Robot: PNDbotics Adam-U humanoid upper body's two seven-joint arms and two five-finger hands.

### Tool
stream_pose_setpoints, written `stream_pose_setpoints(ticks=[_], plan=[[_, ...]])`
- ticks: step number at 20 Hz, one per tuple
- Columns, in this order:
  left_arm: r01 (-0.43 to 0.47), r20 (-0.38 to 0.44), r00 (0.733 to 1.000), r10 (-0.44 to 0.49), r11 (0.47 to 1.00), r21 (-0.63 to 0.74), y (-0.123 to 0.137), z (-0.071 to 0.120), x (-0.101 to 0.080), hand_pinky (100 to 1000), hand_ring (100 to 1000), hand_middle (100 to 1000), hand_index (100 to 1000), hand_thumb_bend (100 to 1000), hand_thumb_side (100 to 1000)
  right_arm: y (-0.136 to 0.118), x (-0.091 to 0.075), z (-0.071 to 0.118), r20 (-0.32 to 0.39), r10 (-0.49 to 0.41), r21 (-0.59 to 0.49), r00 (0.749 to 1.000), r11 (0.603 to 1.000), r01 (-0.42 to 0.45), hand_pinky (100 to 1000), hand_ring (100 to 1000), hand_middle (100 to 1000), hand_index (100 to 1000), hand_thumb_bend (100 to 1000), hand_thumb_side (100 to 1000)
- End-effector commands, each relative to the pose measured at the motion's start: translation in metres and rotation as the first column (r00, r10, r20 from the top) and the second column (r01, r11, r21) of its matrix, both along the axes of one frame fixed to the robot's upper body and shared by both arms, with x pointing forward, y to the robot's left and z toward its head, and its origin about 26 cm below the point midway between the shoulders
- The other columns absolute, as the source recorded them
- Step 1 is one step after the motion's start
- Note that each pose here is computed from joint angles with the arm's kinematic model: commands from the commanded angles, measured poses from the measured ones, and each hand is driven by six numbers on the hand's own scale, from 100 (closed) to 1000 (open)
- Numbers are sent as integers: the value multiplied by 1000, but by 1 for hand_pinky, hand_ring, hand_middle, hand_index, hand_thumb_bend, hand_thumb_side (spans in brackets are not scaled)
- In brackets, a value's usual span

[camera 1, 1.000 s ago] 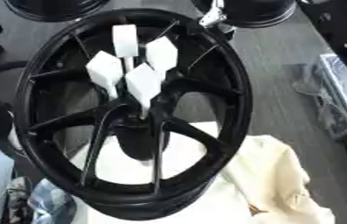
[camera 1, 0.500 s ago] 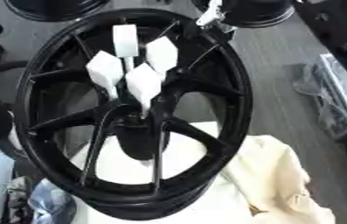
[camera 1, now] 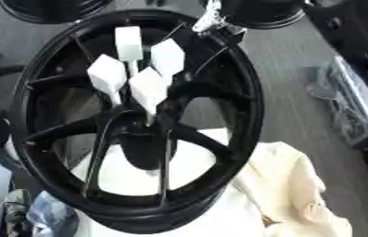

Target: Pull the pin out of the wheel hub.

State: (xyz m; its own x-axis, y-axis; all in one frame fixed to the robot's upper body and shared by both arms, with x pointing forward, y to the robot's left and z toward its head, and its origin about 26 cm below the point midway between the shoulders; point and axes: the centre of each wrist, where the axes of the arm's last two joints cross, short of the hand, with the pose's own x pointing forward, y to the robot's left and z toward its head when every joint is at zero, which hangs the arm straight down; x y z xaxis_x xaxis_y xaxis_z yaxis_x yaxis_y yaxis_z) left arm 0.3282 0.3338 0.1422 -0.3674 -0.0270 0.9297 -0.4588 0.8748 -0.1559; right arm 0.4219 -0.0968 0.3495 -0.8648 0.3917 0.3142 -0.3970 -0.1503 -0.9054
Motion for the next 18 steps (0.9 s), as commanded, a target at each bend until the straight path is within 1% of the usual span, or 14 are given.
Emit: stream_pose_setpoints(ticks=[1,5,11,15,18], plan=[[-20,21,1000,19,1000,23,7,9,-1,739,769,742,710,248,811,2,-8,11,63,-6,9,998,1000,5,890,837,791,889,502,234],[-17,20,1000,16,1000,21,6,9,-1,740,769,742,710,247,813,7,-9,3,115,-35,-9,993,999,37,889,838,787,882,497,222],[-23,17,1000,22,1000,19,7,7,-1,741,768,742,709,246,814,14,-2,-12,138,-106,-45,985,993,113,872,824,776,872,474,222],[-29,16,999,28,999,17,9,7,-1,742,768,743,709,245,814,17,1,-17,170,-128,-74,977,987,142,867,823,776,871,463,213],[-30,17,999,29,999,16,9,7,-1,742,768,743,709,244,815,17,5,-24,167,-135,-91,977,984,152,867,822,775,870,459,206]])
